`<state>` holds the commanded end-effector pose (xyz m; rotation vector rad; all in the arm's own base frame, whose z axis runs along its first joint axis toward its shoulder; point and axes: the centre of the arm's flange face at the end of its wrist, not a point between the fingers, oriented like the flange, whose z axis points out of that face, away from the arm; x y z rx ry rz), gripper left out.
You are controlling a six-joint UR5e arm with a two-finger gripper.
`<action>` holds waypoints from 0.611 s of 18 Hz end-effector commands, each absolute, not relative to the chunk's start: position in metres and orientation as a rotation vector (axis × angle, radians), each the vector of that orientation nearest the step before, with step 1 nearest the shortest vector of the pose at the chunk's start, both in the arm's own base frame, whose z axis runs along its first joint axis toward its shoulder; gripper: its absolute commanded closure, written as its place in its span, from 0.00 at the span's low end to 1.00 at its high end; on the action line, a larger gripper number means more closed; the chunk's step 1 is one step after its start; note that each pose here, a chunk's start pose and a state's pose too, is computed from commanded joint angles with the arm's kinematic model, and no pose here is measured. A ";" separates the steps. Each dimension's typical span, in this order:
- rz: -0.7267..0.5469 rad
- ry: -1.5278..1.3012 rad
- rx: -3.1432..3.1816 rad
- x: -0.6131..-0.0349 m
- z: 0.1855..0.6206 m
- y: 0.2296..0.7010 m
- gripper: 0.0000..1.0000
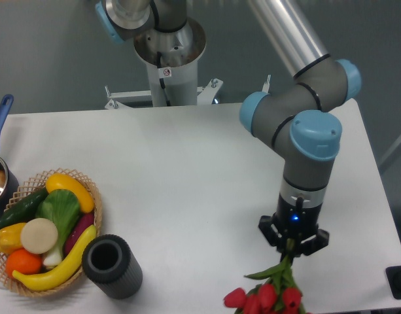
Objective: Insert the flowers into the vase
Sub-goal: 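Carry the red tulip bunch in the gripper toward the dark grey vase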
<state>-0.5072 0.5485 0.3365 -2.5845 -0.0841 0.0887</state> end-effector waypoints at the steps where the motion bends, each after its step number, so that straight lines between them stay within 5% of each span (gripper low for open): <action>1: 0.074 -0.067 -2.576 -0.500 0.337 0.555 0.93; 11: -0.087 0.131 -2.328 -0.429 0.397 0.603 0.93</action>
